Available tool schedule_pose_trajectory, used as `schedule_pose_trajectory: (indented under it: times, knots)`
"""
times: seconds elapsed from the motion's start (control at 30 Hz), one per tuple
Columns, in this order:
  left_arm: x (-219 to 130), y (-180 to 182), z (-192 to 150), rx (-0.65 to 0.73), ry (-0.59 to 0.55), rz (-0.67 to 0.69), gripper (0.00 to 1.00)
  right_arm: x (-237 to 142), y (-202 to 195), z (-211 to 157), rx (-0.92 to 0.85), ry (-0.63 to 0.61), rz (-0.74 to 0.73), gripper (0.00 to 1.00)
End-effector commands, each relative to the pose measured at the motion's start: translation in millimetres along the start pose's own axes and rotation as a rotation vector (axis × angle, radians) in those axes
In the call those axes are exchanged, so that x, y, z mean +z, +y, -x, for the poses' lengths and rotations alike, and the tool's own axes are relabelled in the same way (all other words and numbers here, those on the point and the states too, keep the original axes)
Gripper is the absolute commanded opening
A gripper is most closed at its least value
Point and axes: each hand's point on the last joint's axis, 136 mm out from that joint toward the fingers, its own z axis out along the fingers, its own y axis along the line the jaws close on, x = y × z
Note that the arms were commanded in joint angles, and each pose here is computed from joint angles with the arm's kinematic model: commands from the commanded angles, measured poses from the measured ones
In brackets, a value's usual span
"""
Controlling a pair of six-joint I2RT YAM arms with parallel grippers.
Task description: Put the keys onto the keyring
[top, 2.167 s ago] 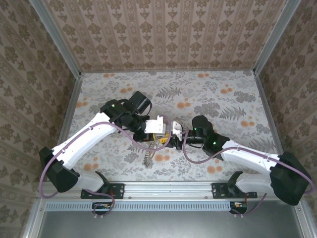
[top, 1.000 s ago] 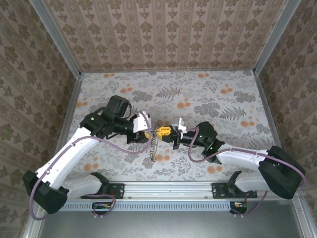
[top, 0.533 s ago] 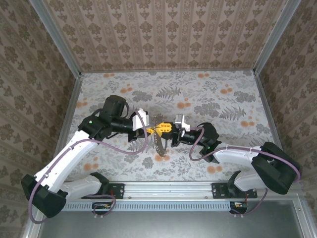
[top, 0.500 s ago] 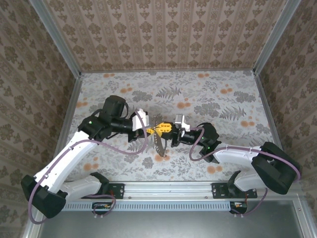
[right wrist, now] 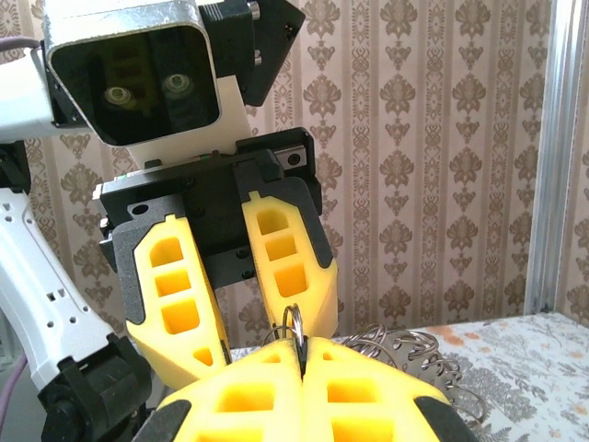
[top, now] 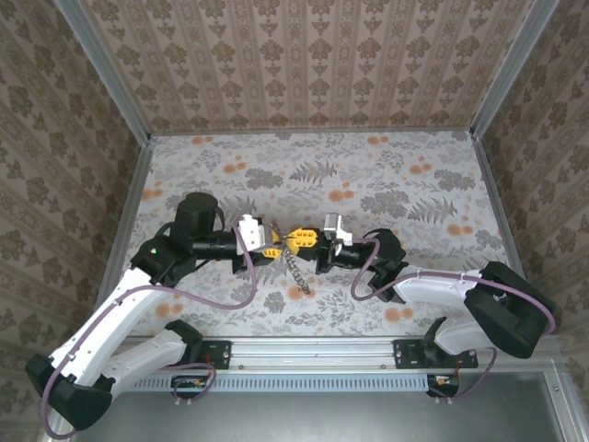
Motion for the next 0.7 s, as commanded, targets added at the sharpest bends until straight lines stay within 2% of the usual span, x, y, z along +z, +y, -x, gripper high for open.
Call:
schedule_pose_trajectory:
  times: [0.0, 0.2, 0.43, 0.67]
  knots:
    - [-4.3, 9.9, 7.9, 0.009, -0.036, 0.055, 0.35, 6.9, 2.9, 14.6, -0.008, -0.048, 0.018, 0.0]
    - [0.5, 13.9, 12.1, -0.014, -0.093, 0.065, 0.36, 7.5, 4.6, 15.2, -0.008, -0.048, 0.029, 0.0]
    - [-2.7, 20.8, 10.4, 0.015, -0.073, 0.115, 0.4, 7.8, 5.8, 15.7, -0.006, -0.048, 0.035, 0.0]
    - [-6.9, 19.1, 12.2, 0.028, -0.076, 0.116, 0.39, 9.4, 5.1, 16.5, -0.008, -0.051, 0.036, 0.0]
